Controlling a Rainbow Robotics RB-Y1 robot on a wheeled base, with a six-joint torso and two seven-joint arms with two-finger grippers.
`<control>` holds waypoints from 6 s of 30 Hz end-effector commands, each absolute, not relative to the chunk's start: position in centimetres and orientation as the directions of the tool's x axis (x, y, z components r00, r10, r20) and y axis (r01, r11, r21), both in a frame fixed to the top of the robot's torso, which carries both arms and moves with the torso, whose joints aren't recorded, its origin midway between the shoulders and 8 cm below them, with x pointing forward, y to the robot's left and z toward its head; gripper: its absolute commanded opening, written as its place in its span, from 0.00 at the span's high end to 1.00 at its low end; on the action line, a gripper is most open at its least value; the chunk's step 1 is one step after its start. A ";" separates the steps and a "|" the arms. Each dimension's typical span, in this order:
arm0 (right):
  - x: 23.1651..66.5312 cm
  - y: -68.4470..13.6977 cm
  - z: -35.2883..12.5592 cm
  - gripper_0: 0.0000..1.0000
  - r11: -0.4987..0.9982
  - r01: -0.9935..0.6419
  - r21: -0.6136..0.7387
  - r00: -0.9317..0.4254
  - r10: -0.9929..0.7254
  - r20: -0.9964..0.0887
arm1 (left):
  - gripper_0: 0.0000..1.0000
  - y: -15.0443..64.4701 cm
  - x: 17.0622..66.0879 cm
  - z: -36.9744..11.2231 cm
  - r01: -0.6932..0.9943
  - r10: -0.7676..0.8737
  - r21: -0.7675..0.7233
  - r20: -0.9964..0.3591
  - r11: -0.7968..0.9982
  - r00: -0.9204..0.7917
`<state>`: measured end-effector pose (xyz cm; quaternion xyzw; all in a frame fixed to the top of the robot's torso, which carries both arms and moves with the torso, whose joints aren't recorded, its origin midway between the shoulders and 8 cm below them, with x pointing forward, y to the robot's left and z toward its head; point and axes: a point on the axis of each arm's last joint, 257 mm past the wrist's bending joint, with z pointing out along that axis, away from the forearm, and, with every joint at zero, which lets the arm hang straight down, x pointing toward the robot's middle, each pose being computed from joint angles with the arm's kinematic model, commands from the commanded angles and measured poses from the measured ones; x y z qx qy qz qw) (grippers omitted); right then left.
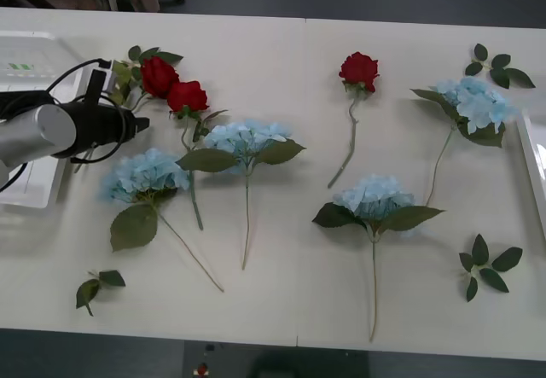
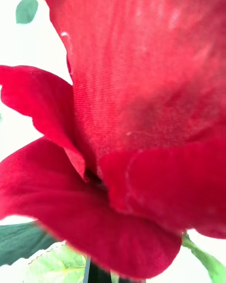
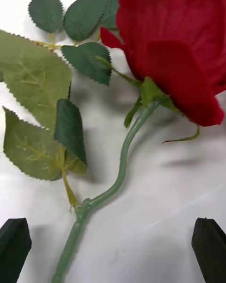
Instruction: Put the red flowers into the right box and the blue flowers into the left box
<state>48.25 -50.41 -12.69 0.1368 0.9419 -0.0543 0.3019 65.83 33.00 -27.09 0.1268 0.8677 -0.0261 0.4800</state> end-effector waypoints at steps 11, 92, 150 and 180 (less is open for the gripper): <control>49.1 -61.2 -9.0 1.00 0.965 0.170 -0.200 -0.824 0.028 -0.567 | 0.00 32.9 65.6 -27.1 0.250 0.176 0.046 -0.830 0.967 -0.528; 55.6 -33.6 -26.6 0.00 0.945 0.277 0.172 -0.787 0.326 -0.523 | 0.38 37.0 60.3 -22.1 0.440 0.437 0.227 -0.770 0.869 -0.465; 53.9 -27.5 -13.2 1.00 0.946 -0.221 0.237 -0.713 0.009 -0.701 | 1.00 33.1 65.3 -27.7 0.372 0.395 0.211 -0.747 0.904 -0.534; 49.1 -35.9 -17.7 0.37 0.966 0.159 0.205 -0.804 0.247 -0.540 | 1.00 17.3 60.3 -7.1 0.638 0.080 -0.097 -0.967 0.764 -0.244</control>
